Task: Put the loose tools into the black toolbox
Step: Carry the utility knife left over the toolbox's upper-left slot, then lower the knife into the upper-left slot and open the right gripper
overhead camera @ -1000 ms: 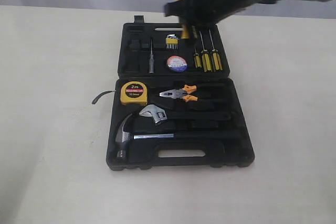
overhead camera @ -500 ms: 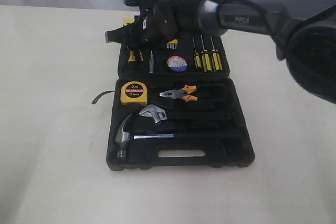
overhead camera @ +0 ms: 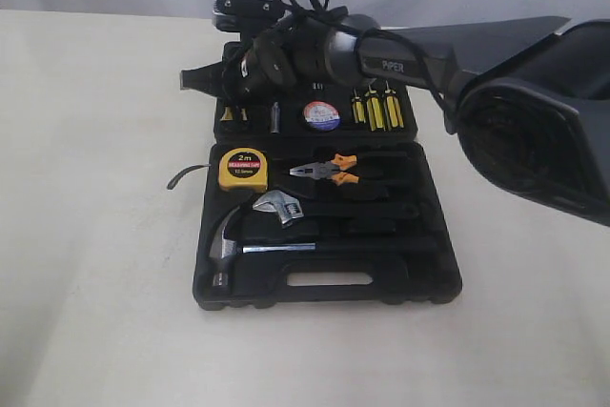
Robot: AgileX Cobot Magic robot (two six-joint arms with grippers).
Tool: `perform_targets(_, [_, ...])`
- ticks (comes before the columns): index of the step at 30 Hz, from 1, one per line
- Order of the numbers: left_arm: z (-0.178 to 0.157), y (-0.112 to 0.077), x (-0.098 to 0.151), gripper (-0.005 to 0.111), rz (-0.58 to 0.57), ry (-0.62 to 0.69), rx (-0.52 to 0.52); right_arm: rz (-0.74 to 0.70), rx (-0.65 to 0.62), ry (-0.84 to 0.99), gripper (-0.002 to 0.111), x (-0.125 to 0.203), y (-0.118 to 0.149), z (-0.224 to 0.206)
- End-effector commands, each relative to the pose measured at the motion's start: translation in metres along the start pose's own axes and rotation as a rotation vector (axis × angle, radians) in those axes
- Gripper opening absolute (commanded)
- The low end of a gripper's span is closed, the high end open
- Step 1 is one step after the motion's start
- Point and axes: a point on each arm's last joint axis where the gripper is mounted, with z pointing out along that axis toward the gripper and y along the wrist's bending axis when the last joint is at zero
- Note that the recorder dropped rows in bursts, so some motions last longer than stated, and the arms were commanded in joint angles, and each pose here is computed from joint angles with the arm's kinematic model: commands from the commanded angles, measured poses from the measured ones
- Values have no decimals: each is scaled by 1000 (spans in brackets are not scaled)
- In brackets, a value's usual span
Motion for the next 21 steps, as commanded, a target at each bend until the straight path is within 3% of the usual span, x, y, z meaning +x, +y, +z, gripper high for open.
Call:
perform_targets(1, [0,0,1,0,7,-2,4,-43,83,22,0,0,-8,-1])
perform_targets(4, [0,0,1,0,7,-2,4,-56,85,8,1,-1,-7,-1])
perform_targets(6, [0,0,1,0,7,-2,4,-63,82,5,16,-1,-7,-1])
perform_targets(11, [0,0,1,0,7,-2,4,-70,82,5,76,-1,-7,-1])
perform_targets(12, [0,0,1,0,7,-2,4,-67,81,5,81,-1,-7,-1])
perform_targets(16, [0,0,1,0,7,-2,4,-68,74,-3,74,-2,-6,-1])
perform_targets(21, [0,0,1,0,7,-2,4,-68,56,-26,44,-4,-4,-1])
